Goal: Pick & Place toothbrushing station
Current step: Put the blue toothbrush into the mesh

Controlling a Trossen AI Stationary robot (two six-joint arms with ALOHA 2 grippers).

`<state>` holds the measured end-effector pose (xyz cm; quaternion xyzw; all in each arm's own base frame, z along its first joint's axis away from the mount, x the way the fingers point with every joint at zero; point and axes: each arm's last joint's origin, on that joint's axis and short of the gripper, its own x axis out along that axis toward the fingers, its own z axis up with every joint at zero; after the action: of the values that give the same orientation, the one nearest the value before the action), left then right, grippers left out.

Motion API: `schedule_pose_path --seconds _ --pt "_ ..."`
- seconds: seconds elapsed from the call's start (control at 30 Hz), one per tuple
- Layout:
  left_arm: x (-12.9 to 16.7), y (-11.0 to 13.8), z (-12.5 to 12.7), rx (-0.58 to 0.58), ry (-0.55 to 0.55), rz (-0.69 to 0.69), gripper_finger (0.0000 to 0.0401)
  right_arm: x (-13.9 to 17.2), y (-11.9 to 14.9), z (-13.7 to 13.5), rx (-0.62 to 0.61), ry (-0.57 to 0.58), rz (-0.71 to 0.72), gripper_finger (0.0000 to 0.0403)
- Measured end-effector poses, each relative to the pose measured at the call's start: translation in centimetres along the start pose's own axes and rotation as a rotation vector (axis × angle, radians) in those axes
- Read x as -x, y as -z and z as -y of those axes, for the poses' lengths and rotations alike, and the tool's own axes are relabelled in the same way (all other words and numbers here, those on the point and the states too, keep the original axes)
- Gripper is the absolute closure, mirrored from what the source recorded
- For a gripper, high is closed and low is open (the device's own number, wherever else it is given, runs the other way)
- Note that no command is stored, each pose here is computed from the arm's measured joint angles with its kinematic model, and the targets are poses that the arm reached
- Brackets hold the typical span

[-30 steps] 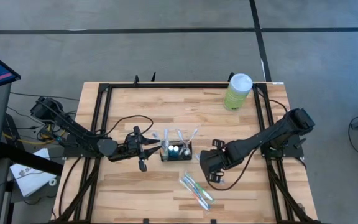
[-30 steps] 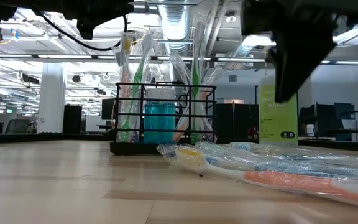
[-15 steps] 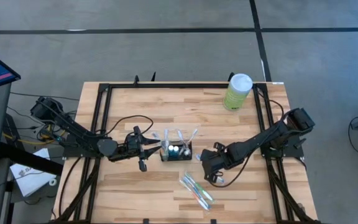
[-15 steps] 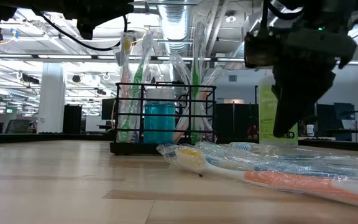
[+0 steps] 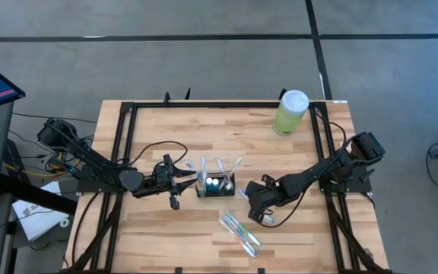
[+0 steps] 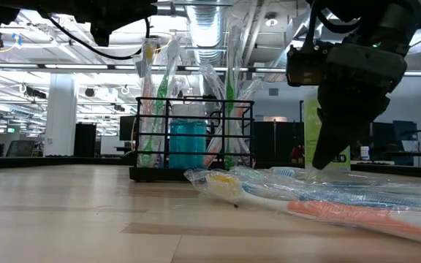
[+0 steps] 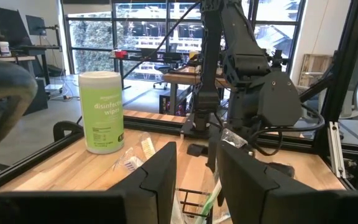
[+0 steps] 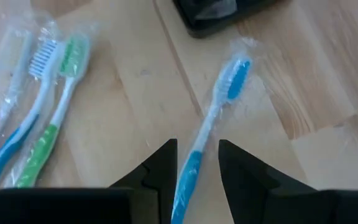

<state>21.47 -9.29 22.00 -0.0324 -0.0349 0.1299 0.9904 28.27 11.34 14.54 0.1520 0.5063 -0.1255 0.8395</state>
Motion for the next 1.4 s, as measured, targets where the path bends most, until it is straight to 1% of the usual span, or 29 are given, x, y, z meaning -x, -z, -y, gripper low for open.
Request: schedule_pose_path --seconds 0.13,0.43,0.7,0.8,0.9,0.93,1.17,1.3,1.4 --pt "0.0 0.0 0.0 0.0 0.0 0.0 0.0293 0.0 -0.3 -0.2 -0.002 -0.02 0.033 0.0294" --pt "0.0 0.0 0.0 0.0 0.0 0.0 0.0293 -2.1 0.0 0.0 0.007 0.014 0.003 0.0294" --pt "-0.1 0.0 -0.1 0.016 -0.003 -0.002 0.0293 -2.3 0.0 0.0 0.014 0.027 0.015 0.0295" --pt "-0.1 0.0 -0.1 0.016 -0.004 -0.002 0.0293 -2.3 0.0 0.0 0.011 0.03 0.015 0.0318" --pt "-0.1 0.0 -0.1 0.016 -0.004 -0.002 0.0293 -2.3 0.0 0.0 0.02 0.032 0.017 0.0377" --pt "0.0 0.0 -0.1 0.015 -0.003 -0.003 0.0293 -2.2 0.0 0.0 0.028 0.032 0.019 0.0389" --pt "-0.1 0.0 -0.1 0.015 -0.004 -0.003 0.0293 -1.8 0.1 -0.2 0.045 0.025 0.02 0.04" --pt "-0.1 0.0 -0.1 0.015 -0.004 -0.003 0.0293 -0.3 0.0 -0.3 0.064 0.008 0.032 0.0403" --pt "0.0 0.1 -0.1 0.012 -0.004 -0.006 0.0293 1.7 0.0 -0.7 0.078 -0.001 0.094 0.0403"
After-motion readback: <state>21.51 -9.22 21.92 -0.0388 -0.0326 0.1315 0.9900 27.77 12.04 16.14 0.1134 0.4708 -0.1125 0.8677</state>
